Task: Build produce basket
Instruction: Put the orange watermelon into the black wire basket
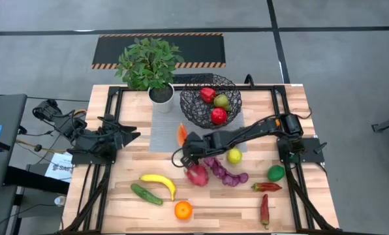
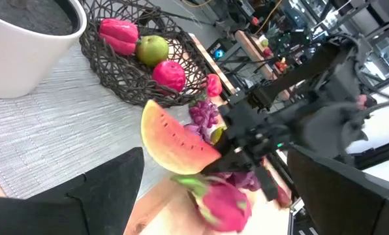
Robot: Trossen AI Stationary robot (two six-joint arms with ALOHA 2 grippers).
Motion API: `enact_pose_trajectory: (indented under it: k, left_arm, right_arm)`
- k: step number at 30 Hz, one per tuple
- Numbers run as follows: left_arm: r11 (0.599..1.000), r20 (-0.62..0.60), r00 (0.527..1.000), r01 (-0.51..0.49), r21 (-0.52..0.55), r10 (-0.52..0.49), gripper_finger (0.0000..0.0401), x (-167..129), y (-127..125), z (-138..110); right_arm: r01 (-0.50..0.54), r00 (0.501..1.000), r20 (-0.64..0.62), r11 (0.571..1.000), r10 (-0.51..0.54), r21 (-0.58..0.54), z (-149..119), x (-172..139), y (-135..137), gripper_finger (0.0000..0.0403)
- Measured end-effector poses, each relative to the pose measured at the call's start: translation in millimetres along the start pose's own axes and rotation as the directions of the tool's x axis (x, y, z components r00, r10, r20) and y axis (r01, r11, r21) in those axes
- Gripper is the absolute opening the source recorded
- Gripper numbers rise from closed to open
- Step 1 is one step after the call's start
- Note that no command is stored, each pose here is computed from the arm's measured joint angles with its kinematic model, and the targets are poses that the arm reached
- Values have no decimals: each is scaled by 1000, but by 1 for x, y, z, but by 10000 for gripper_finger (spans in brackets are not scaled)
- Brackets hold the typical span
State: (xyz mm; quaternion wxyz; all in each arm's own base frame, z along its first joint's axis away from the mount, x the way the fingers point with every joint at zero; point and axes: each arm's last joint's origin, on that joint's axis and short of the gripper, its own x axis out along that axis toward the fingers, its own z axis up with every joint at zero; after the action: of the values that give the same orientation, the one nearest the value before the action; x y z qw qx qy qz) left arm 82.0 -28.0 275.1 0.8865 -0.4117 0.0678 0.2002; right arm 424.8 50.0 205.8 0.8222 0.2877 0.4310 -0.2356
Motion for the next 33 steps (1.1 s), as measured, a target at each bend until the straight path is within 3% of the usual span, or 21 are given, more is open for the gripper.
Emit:
enact_pose_trajectory:
  k: [6, 9, 14, 18, 22, 27, 33]
  left_arm:
    - [1000, -4, 1000, 2, -15, -2, 364, 0, 0, 0]
    - [1000, -5, 1000, 1, -18, -1, 364, 0, 0, 0]
    - [1000, -6, 1000, -2, -20, 2, 364, 0, 0, 0]
    - [1000, -3, 1000, -3, -21, 3, 364, 0, 0, 0]
    - [1000, 16, 1000, -11, -22, 11, 364, 0, 1, 0]
    - [1000, 24, 1000, -14, -22, 14, 364, 0, 1, 1]
    - [999, 24, 999, -29, -37, 30, 364, 0, 3, 0]
  right_arm:
    - [-24, 999, 39, 991, 30, -132, 32, -55, 12, 57]
    - [24, 997, 77, 985, -11, -169, 47, -91, -3, 58]
    - [239, 968, 112, 961, -225, -141, 62, -143, -52, 59]
    - [453, 891, 92, 883, -445, -121, 67, -172, -95, 60]
    - [551, 832, 97, 792, -547, -263, 77, -175, -123, 60]
    - [553, 802, 66, 698, -593, -455, 91, -157, -148, 60]
    - [538, 772, 45, 615, -634, -577, 99, -131, -178, 60]
